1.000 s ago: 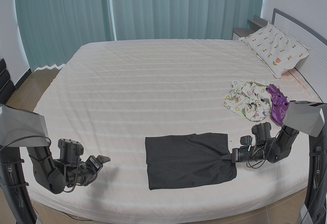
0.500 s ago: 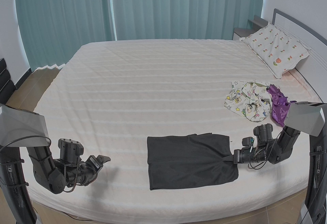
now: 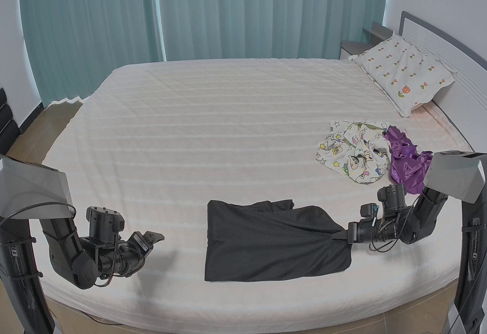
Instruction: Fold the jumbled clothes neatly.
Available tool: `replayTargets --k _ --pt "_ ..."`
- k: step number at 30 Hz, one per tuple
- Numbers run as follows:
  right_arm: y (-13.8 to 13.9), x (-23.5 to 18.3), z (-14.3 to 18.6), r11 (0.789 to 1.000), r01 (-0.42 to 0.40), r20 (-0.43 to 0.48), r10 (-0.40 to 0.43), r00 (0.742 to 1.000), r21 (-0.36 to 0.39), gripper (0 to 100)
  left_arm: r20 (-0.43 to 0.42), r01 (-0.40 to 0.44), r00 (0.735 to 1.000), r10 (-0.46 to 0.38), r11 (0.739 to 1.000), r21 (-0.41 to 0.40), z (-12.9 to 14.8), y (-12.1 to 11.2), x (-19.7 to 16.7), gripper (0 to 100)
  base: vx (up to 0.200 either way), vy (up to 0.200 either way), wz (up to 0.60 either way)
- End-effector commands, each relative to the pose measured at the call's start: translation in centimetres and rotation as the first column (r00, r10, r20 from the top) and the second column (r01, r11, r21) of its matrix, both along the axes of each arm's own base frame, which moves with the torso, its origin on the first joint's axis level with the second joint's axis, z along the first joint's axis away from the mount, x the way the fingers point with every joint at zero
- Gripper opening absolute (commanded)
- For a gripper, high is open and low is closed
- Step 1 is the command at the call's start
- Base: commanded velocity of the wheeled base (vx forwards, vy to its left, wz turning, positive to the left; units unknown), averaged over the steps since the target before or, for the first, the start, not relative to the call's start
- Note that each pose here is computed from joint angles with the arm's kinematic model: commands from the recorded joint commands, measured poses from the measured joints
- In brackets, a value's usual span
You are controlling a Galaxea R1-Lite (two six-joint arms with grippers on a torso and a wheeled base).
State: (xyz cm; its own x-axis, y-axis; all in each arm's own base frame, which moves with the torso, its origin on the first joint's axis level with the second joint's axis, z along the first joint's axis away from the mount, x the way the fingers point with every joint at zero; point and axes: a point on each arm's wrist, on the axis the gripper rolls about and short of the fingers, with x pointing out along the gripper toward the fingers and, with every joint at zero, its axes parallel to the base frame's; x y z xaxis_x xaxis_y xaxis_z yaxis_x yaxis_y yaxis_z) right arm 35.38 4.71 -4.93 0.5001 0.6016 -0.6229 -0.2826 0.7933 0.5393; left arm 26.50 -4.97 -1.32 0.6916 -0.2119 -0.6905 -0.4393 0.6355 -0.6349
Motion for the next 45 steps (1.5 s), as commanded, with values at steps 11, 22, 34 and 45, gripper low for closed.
replayTargets --k 11,22,34,45 --pt "2.0 0.8 0.0 0.997 0.009 0.09 -0.016 0.996 0.077 0 0.003 -0.002 1.0 0.002 1.0 0.0 0.0 0.0 0.1 100 0.0 -0.055 0.0" --pt "2.0 0.4 -0.1 0.996 0.013 0.1 -0.021 0.995 0.084 0 0.003 -0.002 1.0 0.002 1.0 0.0 0.0 0.0 0.1 100 0.0 0.0 0.0" --pt "1.8 0.6 0.0 0.996 0.021 0.112 -0.031 0.993 0.085 100 0.002 0.0 1.0 0.0 1.0 0.0 0.0 0.0 0.0 100 0.0 0.0 0.0" --pt "1.2 2.9 1.0 0.953 0.22 0.13 -0.249 0.96 0.208 100 0.071 0.133 0.988 -0.135 0.99 0.037 1.5 -5.0 -1.1 100 0.0 0.0 0.0"
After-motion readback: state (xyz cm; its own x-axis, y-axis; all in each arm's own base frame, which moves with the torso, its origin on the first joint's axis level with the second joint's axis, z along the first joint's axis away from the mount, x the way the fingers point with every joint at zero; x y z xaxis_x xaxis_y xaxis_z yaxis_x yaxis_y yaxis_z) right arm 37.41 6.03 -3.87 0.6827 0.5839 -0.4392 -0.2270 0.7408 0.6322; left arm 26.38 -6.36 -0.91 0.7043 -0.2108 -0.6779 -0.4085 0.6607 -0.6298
